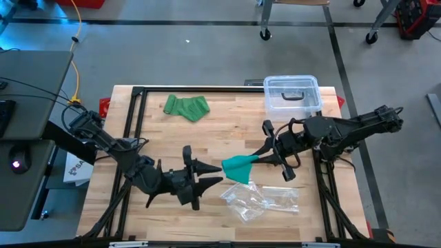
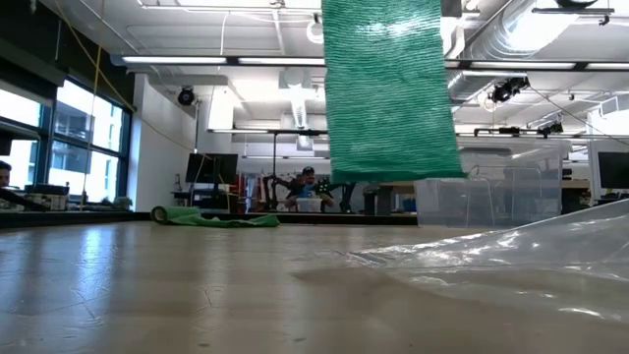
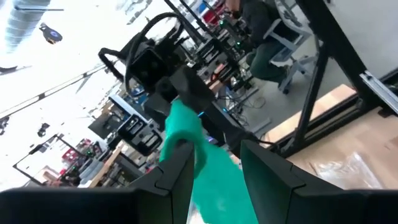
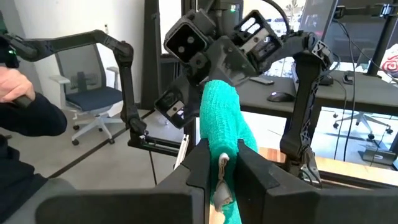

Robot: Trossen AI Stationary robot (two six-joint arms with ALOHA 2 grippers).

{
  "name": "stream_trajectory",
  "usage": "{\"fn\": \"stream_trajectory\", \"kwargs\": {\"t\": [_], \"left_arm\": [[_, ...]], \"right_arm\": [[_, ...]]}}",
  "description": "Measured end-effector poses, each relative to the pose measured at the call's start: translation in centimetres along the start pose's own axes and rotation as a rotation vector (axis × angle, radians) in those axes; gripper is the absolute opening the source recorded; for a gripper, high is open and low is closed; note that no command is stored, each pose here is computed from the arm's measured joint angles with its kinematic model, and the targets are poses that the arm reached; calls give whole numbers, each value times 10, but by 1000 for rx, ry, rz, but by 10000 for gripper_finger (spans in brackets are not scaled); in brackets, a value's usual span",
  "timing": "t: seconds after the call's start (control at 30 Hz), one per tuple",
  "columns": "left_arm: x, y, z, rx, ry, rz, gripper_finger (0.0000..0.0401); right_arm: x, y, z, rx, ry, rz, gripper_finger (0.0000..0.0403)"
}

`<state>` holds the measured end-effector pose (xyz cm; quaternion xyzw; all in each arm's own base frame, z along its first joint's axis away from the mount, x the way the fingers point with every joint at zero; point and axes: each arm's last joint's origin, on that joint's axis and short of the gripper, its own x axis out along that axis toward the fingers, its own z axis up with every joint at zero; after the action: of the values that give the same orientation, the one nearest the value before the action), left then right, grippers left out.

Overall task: Roll bandage
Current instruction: Roll the blue bandage

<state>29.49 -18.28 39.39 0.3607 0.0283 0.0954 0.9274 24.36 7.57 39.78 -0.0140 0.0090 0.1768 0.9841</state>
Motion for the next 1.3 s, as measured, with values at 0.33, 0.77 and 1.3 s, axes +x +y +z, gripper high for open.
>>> {"fn": "stream_trajectory", "kwargs": {"t": [0.33, 0.77, 1.3], "left_arm": [[12, 8, -8, -65, -7, -13, 128], [28, 25, -20, -327, 15, 60, 128], [24, 47, -24, -537, -49, -71, 10]], "right_arm": [[0, 0, 1, 0, -7, -3, 37], [0, -2, -1, -16, 11, -64, 37], [1, -2, -4, -53, 34, -76, 106]]}}
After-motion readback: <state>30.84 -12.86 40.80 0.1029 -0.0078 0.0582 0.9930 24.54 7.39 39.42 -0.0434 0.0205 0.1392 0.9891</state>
